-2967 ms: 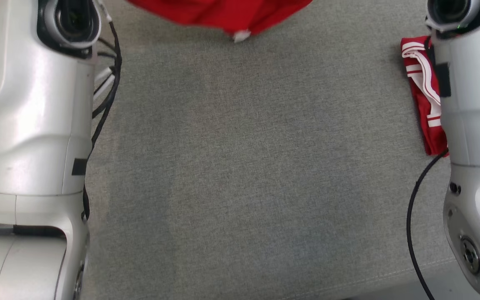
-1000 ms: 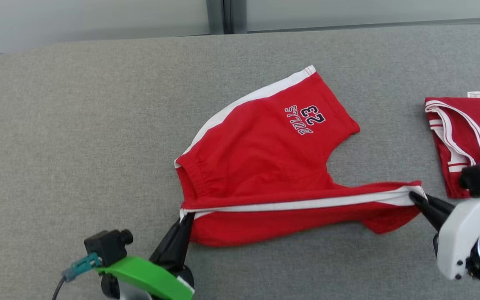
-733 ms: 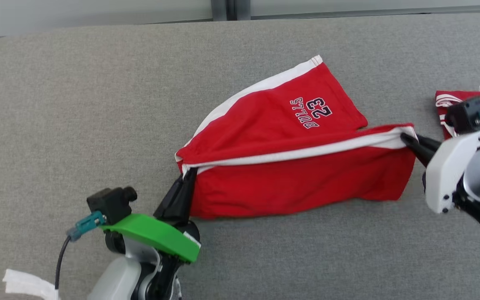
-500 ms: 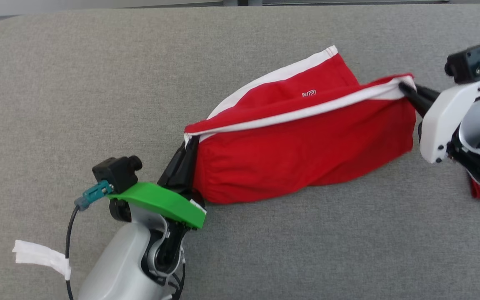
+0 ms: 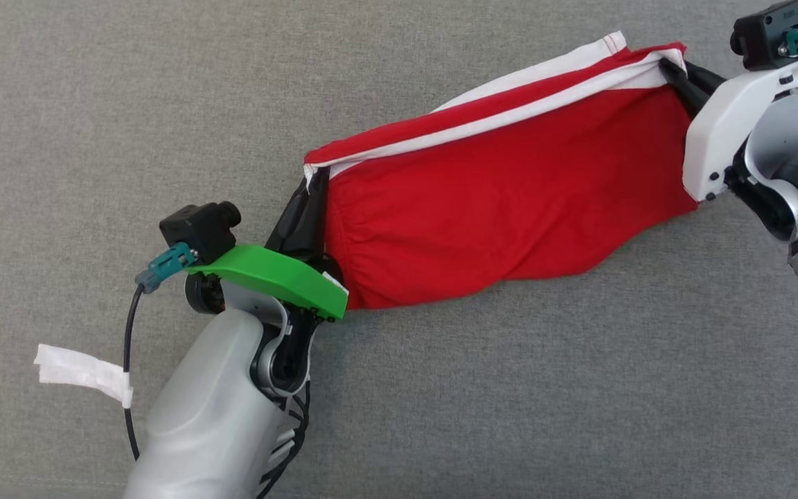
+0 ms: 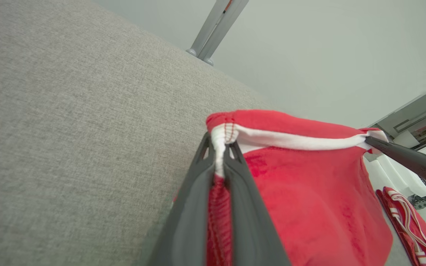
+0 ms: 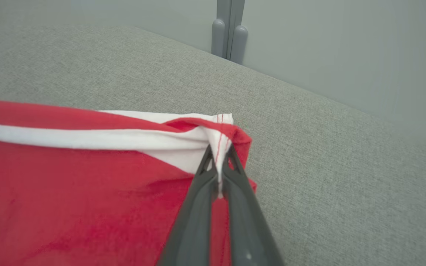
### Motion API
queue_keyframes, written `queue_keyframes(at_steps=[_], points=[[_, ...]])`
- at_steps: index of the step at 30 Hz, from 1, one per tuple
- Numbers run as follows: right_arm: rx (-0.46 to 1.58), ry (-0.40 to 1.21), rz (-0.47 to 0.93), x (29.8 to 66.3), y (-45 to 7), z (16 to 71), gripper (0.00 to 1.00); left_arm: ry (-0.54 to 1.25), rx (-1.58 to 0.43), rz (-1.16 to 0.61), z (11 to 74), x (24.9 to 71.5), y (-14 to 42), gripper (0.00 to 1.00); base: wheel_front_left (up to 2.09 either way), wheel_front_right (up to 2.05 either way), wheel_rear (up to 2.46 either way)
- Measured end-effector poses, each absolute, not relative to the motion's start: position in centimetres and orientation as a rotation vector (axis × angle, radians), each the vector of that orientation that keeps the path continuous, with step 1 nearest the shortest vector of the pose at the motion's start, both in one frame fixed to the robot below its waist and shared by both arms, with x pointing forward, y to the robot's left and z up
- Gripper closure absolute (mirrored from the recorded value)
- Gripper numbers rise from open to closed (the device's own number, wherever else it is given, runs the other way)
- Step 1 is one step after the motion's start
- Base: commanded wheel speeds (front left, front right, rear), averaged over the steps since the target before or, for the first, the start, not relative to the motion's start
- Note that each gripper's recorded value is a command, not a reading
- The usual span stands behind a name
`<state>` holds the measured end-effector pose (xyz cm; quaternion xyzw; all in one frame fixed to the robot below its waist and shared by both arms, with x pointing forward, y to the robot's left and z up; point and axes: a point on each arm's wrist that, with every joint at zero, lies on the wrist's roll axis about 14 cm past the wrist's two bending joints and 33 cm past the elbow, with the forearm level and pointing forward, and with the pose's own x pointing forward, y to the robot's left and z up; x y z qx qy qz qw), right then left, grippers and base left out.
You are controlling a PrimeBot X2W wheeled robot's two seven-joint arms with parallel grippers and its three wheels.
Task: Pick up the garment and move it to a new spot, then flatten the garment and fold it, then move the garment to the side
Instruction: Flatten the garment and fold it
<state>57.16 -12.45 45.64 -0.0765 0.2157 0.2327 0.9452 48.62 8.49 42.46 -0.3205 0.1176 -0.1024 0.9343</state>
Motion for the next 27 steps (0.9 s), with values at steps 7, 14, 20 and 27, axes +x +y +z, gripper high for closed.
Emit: queue_keyframes(at_steps=[7, 14, 20, 27], points=[[-0.121, 0.414, 0.477, 58.6, -11.3, 44.5, 0.00, 0.261, -0.628, -0.198, 41.4, 48.9, 9.0, 0.00, 0.00, 0.00, 0.00], [-0.079, 0.348, 0.480, 59.2, -10.5, 45.6, 0.00, 0.199, -0.650, -0.189, 43.4, 49.6, 9.7, 0.00, 0.00, 0.00, 0.00], [-0.024, 0.365, 0.429, 59.1, -12.2, 46.7, 0.00, 0.081, -0.600, -0.156, 46.4, 49.4, 12.0, 0.00, 0.00, 0.00, 0.00], [0.101, 0.556, 0.319, 56.6, -15.3, 43.8, 0.00, -0.037, -0.375, -0.138, 49.2, 46.9, 14.3, 0.00, 0.00, 0.00, 0.00]])
